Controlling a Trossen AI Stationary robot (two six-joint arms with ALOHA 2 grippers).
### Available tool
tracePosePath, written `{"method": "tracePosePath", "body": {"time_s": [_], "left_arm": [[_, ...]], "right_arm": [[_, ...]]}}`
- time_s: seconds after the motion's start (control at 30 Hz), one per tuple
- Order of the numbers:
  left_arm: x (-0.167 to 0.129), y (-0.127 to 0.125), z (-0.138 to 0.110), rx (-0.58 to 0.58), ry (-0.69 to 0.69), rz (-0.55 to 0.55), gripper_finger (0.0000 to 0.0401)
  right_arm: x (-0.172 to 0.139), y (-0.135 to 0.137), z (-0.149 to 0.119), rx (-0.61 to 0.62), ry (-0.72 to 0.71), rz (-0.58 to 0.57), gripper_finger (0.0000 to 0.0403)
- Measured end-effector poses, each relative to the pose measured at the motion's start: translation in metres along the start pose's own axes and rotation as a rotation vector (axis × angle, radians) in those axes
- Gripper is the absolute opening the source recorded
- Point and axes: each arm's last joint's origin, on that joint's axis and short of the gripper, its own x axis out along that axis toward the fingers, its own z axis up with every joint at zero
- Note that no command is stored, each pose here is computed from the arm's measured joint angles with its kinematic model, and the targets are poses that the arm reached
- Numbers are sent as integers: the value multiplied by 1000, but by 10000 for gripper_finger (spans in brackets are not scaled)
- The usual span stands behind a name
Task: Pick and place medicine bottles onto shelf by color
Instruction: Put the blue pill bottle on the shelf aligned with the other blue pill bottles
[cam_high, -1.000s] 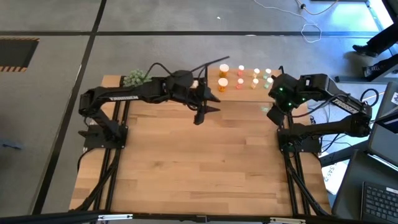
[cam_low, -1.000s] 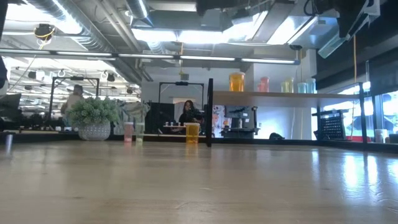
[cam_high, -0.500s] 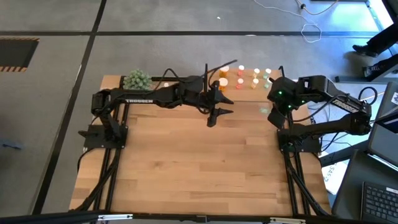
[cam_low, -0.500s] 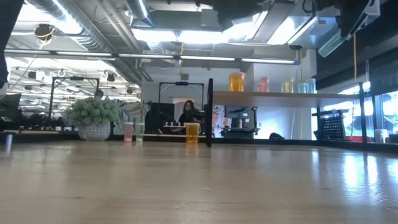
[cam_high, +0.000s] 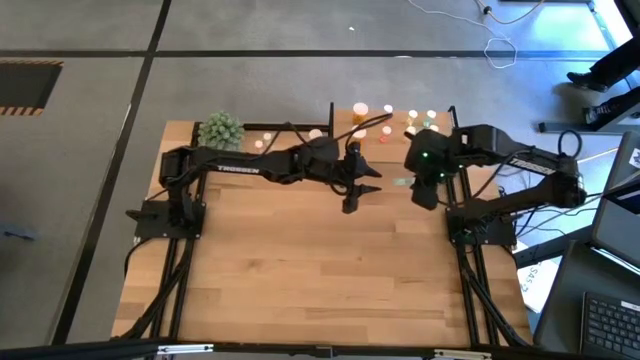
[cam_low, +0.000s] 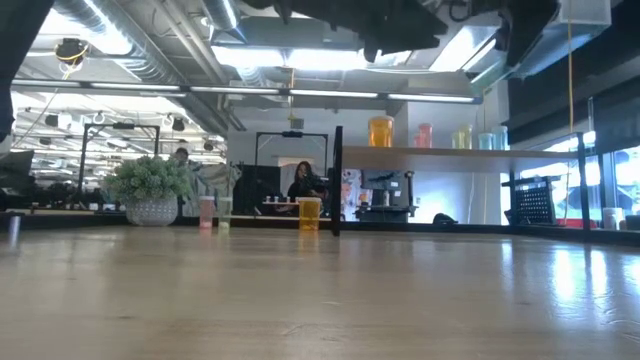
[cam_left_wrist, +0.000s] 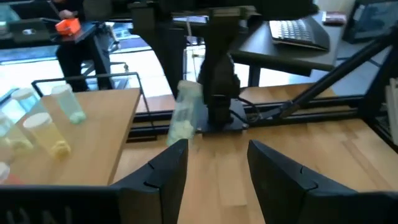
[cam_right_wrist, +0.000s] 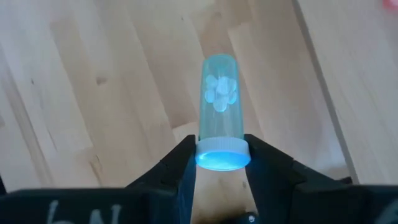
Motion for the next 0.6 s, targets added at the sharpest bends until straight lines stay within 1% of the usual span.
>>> {"method": "tracePosePath", "body": {"time_s": [0.13,0.2,0.37,0.6], "left_arm": [[1,0,-2,-48,4,16,163],[1,1,-1,-72,3,19,163],[1,2,-2,-75,5,26,163],[1,2,-2,-75,8,29,163]], "right_arm": [[6,4,7,-46,-8,7,124],[6,7,10,-71,-40,15,124],[5,13,18,-142,-130,35,124],[6,17,18,-159,-136,45,124]]}}
